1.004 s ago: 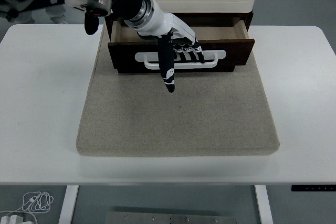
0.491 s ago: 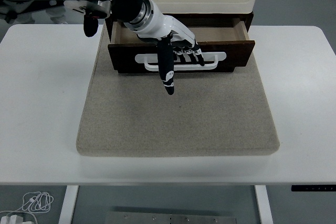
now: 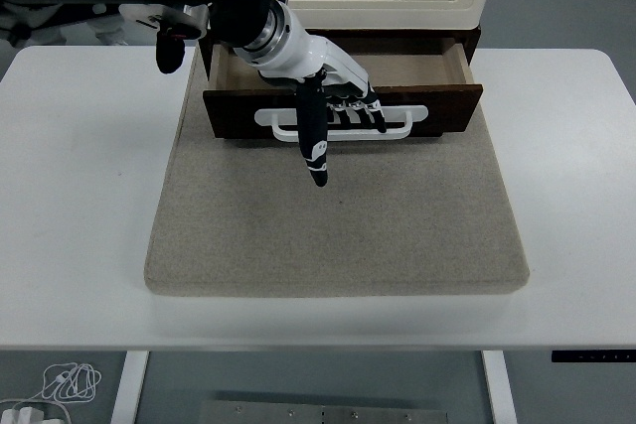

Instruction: Open the drawer under the combination cabinet

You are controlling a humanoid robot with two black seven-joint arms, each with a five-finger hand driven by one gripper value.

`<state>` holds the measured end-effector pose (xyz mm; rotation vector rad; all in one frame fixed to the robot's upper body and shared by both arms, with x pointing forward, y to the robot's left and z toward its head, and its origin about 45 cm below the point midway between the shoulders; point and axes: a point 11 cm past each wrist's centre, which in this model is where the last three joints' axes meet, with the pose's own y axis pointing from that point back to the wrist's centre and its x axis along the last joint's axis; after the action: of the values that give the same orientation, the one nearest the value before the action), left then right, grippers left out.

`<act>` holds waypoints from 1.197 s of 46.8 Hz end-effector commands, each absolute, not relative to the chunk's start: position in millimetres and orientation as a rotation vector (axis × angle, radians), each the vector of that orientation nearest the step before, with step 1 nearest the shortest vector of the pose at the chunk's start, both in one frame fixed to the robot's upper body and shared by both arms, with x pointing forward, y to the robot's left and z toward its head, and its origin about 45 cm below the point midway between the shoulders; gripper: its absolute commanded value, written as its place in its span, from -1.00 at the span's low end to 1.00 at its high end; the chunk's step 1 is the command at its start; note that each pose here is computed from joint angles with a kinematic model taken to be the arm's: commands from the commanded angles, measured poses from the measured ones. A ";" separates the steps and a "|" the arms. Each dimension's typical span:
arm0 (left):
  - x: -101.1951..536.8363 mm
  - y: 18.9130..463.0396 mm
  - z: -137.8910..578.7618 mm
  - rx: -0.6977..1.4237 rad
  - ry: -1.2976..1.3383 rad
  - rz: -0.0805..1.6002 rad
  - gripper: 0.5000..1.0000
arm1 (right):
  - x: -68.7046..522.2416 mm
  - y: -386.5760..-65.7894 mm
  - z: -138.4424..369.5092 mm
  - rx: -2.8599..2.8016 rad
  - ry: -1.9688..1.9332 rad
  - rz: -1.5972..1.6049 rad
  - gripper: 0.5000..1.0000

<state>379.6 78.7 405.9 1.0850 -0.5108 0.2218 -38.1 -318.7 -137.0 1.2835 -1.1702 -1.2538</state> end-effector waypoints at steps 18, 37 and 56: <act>378.1 79.3 411.4 1.077 -0.504 0.213 1.00 | -38.5 -319.0 -137.0 1.282 -1.170 -1.254 0.70; 370.9 76.0 412.6 1.070 -0.497 0.182 1.00 | -37.5 -318.5 -137.0 1.285 -1.170 -1.254 0.70; 368.3 73.3 416.7 1.058 -0.502 0.171 1.00 | -37.5 -318.5 -137.0 1.285 -1.170 -1.254 0.70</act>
<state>368.2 74.0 415.3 1.0628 -0.5005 0.1694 -37.7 -318.7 -137.0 1.2841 -1.1705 -1.2534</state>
